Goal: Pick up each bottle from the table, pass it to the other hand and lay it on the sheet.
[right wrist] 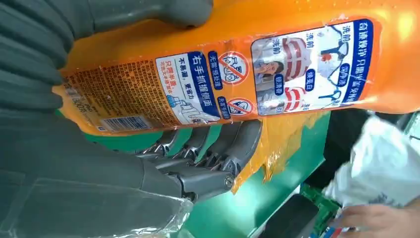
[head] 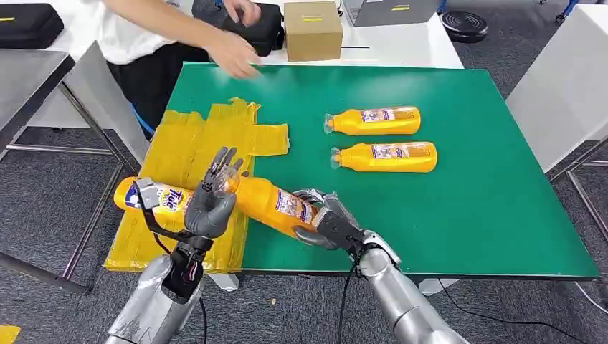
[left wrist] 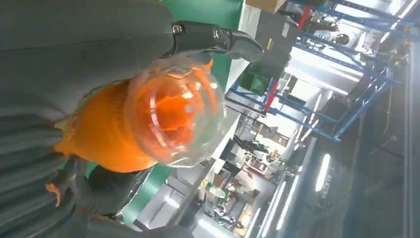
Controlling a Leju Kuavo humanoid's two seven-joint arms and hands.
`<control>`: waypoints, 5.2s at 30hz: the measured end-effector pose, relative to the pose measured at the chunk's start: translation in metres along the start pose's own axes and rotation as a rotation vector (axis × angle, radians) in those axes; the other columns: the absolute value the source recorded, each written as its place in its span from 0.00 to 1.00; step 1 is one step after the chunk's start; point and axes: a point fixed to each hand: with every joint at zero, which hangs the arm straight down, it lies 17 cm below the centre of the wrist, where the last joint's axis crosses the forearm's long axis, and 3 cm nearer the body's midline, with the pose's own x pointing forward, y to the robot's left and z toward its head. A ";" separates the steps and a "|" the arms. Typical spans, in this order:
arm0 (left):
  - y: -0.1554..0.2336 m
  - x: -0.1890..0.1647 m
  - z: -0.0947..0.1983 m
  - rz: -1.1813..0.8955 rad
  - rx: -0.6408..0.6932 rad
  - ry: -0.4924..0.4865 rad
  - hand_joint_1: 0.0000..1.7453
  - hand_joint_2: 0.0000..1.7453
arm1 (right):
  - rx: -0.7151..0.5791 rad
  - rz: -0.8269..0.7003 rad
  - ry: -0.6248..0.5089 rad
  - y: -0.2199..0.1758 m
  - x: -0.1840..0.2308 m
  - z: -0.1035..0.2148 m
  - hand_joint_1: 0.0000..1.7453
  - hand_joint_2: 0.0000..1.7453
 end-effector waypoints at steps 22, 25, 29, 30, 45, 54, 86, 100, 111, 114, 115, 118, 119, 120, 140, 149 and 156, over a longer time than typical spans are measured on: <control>-0.015 -0.027 -0.020 -0.069 0.001 0.073 0.00 1.00 | -0.017 -0.085 -0.040 0.009 0.017 -0.009 1.00 1.00; -0.013 -0.029 -0.024 -0.098 0.016 0.075 0.00 1.00 | -0.002 -0.092 -0.042 0.016 0.020 -0.011 1.00 1.00; -0.010 -0.029 -0.027 -0.116 0.025 0.077 0.00 1.00 | 0.012 -0.098 -0.040 0.022 0.022 -0.013 1.00 1.00; -0.010 -0.029 -0.028 -0.117 0.026 0.078 0.00 1.00 | 0.013 -0.098 -0.040 0.023 0.022 -0.013 1.00 1.00; 0.002 -0.028 -0.034 -0.159 0.057 0.076 0.00 1.00 | 0.124 -0.058 0.026 0.054 0.006 -0.009 1.00 1.00; 0.012 -0.030 -0.033 -0.187 0.073 0.078 0.00 1.00 | 0.174 -0.021 0.069 0.061 -0.005 -0.008 1.00 1.00; 0.029 -0.035 -0.030 -0.543 0.033 0.122 1.00 1.00 | 0.142 -0.064 0.152 0.053 -0.031 0.006 1.00 1.00; 0.035 -0.031 -0.024 -0.505 0.055 0.124 1.00 1.00 | -0.053 -0.121 0.078 0.015 -0.012 -0.006 0.00 0.00; 0.035 -0.020 -0.014 -0.343 0.082 0.091 1.00 1.00 | -0.170 -0.182 0.058 -0.012 -0.006 -0.010 0.00 0.00; 0.031 -0.012 -0.015 -0.318 0.081 0.063 1.00 1.00 | -0.181 -0.188 0.058 -0.014 -0.006 -0.010 0.00 0.00; 0.029 -0.010 -0.015 -0.312 0.077 0.055 1.00 1.00 | -0.185 -0.188 0.059 -0.015 -0.006 -0.009 0.00 0.00; 0.025 -0.006 -0.016 -0.309 0.071 0.040 1.00 1.00 | -0.194 -0.187 0.061 -0.018 -0.007 -0.009 0.00 0.00; 0.024 -0.004 -0.016 -0.308 0.069 0.037 1.00 1.00 | -0.196 -0.188 0.061 -0.018 -0.007 -0.009 0.00 0.00; 0.023 -0.004 -0.016 -0.308 0.068 0.034 1.00 1.00 | -0.197 -0.187 0.062 -0.019 -0.008 -0.009 0.00 0.00; 0.021 -0.002 -0.015 -0.306 0.064 0.026 1.00 1.00 | -0.199 -0.188 0.062 -0.020 -0.008 -0.009 0.00 0.00; 0.021 -0.002 -0.015 -0.306 0.064 0.026 1.00 1.00 | -0.199 -0.188 0.062 -0.020 -0.008 -0.009 0.00 0.00; 0.021 -0.002 -0.015 -0.305 0.064 0.026 1.00 1.00 | -0.199 -0.188 0.062 -0.020 -0.008 -0.009 0.00 0.00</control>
